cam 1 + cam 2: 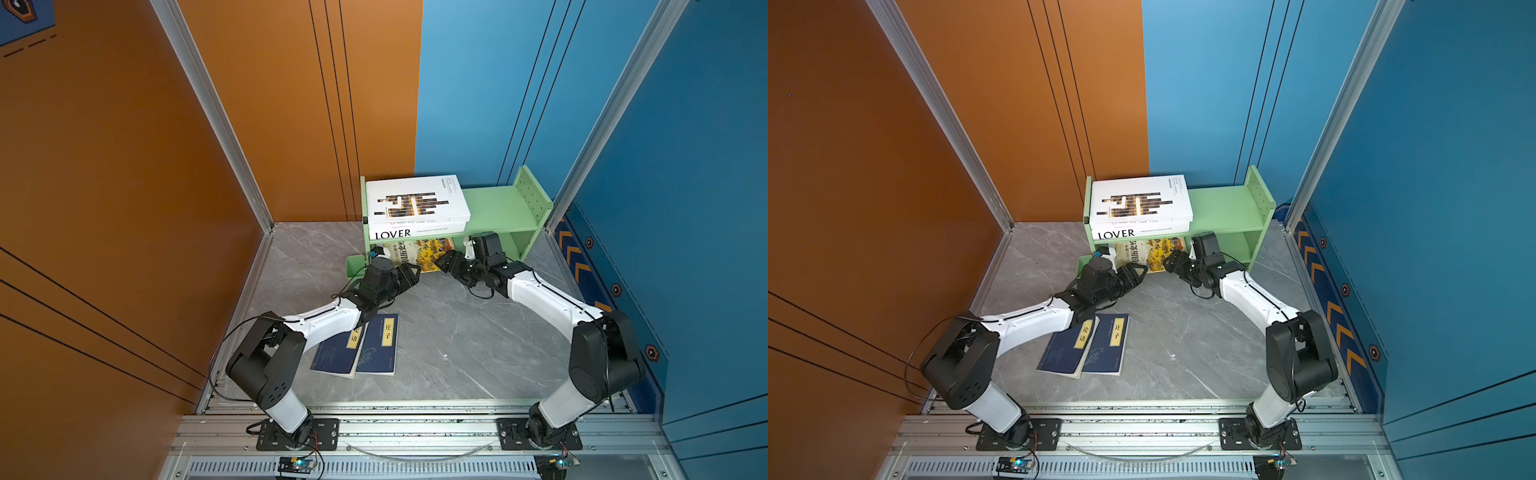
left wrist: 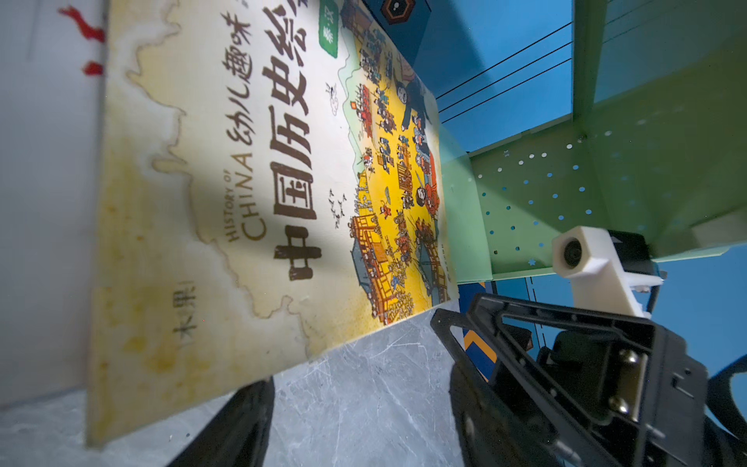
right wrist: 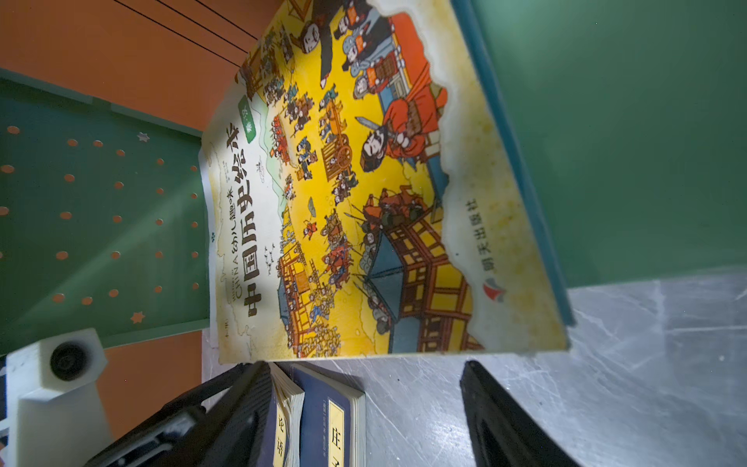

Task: Stacking books/files
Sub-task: Touch the book at the bookshelf, then move the book to the middle-left of the table.

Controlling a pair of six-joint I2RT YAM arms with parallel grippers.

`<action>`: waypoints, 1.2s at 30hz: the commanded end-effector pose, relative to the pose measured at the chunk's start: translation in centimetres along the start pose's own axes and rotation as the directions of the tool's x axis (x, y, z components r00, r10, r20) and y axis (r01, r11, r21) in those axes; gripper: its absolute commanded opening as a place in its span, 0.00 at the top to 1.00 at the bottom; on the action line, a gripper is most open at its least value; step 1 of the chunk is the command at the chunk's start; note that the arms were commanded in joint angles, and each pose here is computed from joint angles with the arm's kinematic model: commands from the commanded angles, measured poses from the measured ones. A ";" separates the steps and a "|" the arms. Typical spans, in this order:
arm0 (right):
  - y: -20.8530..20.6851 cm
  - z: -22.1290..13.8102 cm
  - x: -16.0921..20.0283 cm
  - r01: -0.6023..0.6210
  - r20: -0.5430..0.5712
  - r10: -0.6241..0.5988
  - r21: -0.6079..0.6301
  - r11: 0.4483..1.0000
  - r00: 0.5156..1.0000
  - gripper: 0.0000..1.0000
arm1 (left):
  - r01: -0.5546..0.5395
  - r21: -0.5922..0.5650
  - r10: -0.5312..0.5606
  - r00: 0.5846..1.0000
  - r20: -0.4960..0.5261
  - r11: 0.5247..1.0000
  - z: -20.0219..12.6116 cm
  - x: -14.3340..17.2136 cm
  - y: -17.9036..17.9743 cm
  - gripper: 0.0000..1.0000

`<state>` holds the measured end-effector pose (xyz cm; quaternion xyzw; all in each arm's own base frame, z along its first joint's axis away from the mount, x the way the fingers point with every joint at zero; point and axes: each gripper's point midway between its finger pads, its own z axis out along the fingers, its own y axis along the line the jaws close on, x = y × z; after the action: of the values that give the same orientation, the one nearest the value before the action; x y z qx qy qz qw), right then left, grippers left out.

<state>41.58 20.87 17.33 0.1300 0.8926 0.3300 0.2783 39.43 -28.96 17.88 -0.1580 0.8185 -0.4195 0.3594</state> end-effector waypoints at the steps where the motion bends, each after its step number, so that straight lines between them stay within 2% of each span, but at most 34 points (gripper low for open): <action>1: 5.1 -2.5 -3.8 0.136 0.144 -0.118 -0.123 0.983 0.982 0.24 | -0.083 0.027 0.081 0.994 0.075 0.996 -1.9 -1.7 -2.0 0.27; 5: 5.2 -3.0 -2.8 0.145 0.135 -0.128 -0.125 0.981 0.983 0.24 | -0.169 0.108 0.166 0.985 0.037 0.980 -2.9 -0.6 -4.5 0.23; 11: 5.0 -4.1 -0.3 0.154 0.108 -0.142 -0.113 0.982 0.984 0.23 | -0.183 0.186 0.192 0.981 -0.032 0.965 -5.3 1.8 -5.5 0.21; 13: 4.7 -4.5 0.8 0.154 0.095 -0.145 -0.092 0.984 0.985 0.24 | -0.188 0.178 0.200 0.979 -0.050 0.966 -6.7 2.6 -5.1 0.21; 15: 4.3 -4.8 2.0 0.153 0.086 -0.147 -0.072 0.986 0.985 0.24 | -0.210 0.121 0.219 0.973 -0.066 0.970 -8.1 3.3 -4.0 0.21; 18: 3.8 -5.0 4.1 0.158 0.074 -0.154 -0.047 0.986 0.985 0.23 | -0.242 -0.044 0.240 0.969 -0.058 0.969 -10.6 3.3 -0.7 0.20; 21: 3.3 -4.9 5.8 0.164 0.065 -0.162 -0.019 0.986 0.985 0.23 | -0.243 -0.177 0.235 0.970 -0.060 0.954 -12.6 3.7 3.2 0.18; 24: 3.2 -4.3 7.6 0.177 0.039 -0.176 -0.006 0.984 0.984 0.21 | -0.243 -0.271 0.219 0.969 -0.117 0.931 -14.0 5.3 6.6 0.17; 27: 3.3 -3.7 9.4 0.202 0.020 -0.202 0.013 0.979 0.979 0.18 | -0.231 -0.310 0.195 0.970 -0.143 0.922 -14.5 7.0 8.9 0.15; 28: 3.3 -3.5 9.9 0.208 0.013 -0.208 0.023 0.978 0.978 0.11 | -0.224 -0.332 0.183 0.972 -0.150 0.916 -14.6 7.5 9.8 0.15; 30: 3.1 -3.0 10.6 0.212 0.004 -0.212 0.041 0.977 0.977 0.07 | -0.216 -0.368 0.166 0.973 -0.163 0.905 -14.6 8.2 11.3 0.08; 36: 3.6 -1.2 14.3 0.249 -0.065 -0.247 0.041 0.967 0.967 0.06 | -0.218 -0.436 0.147 0.970 -0.192 0.873 -14.2 10.0 14.0 0.02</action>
<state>29.60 28.97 16.30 0.0050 0.9094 0.2959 0.2922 23.08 -18.90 8.84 -0.1092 0.9264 -0.2163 0.2881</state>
